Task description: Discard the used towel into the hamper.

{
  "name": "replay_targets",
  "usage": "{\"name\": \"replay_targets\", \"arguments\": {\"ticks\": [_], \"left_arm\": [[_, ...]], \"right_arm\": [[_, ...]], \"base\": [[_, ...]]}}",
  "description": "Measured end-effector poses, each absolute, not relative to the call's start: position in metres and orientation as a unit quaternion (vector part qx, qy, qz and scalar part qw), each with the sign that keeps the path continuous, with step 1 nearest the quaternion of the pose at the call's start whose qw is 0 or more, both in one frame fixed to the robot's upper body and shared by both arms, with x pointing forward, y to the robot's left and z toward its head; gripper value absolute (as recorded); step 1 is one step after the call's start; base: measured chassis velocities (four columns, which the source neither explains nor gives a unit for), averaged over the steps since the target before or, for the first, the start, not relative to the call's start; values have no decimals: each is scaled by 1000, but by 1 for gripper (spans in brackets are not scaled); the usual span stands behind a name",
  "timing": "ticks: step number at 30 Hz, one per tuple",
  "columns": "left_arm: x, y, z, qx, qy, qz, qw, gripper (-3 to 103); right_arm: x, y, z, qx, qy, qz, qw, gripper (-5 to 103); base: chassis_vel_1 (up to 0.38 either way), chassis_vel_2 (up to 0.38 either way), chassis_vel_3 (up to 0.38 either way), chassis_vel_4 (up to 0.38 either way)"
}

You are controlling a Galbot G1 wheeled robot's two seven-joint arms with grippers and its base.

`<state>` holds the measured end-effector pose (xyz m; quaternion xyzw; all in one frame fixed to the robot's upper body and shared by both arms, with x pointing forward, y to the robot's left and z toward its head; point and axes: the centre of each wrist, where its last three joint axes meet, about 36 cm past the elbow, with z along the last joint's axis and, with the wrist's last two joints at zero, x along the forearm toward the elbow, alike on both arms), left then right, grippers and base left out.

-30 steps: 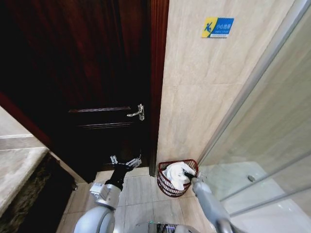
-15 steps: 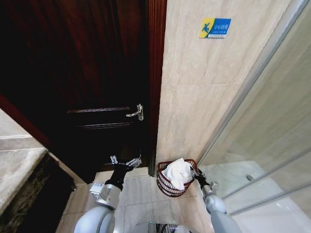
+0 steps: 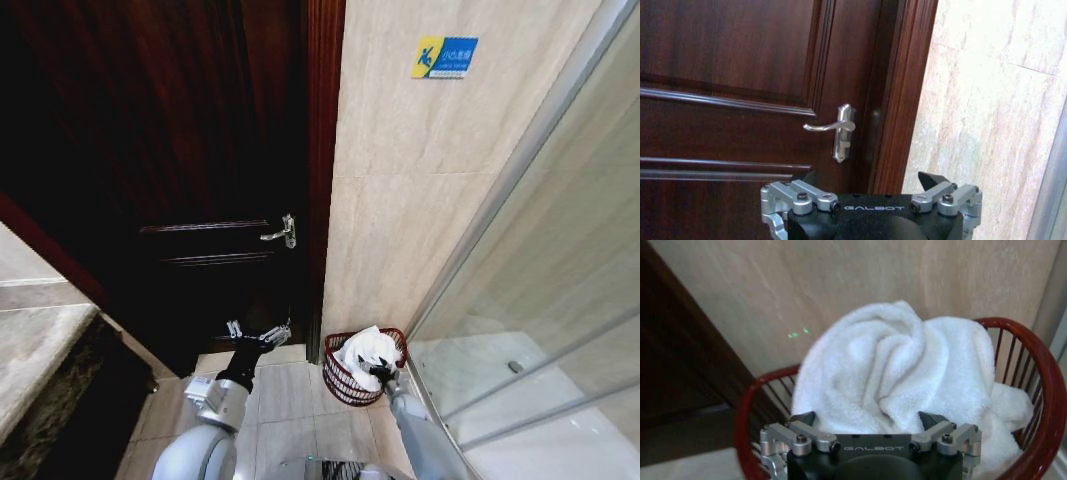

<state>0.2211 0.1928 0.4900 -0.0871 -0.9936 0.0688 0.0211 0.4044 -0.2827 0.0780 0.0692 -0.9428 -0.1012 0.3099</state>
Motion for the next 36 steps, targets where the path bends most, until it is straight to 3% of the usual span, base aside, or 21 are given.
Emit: {"name": "replay_targets", "arguments": {"ticks": [8, 12, 21, 33, 36], "left_arm": [[221, 193, 490, -87, -994, 69, 21, 100], [221, 193, 490, -87, -994, 69, 21, 100], [221, 193, 490, -87, -994, 69, 21, 100], [221, 193, 490, -87, -994, 69, 21, 100], [221, 193, 490, -87, -994, 69, 21, 100]], "right_arm": [[454, -302, 97, 14, -933, -103, 344, 100], [477, -311, 108, 16, -911, -69, 407, 100], [473, -293, 101, 9, -887, -120, 445, 100], [462, -282, 97, 30, -889, -91, 447, 101], [460, -285, 96, 35, -889, -79, 450, 94]], "base": [[0, 0, 0, 0], [0, 0, 0, 0], [0, 0, 0, 0], [0, 0, 0, 0], [0, 0, 0, 0]]}}
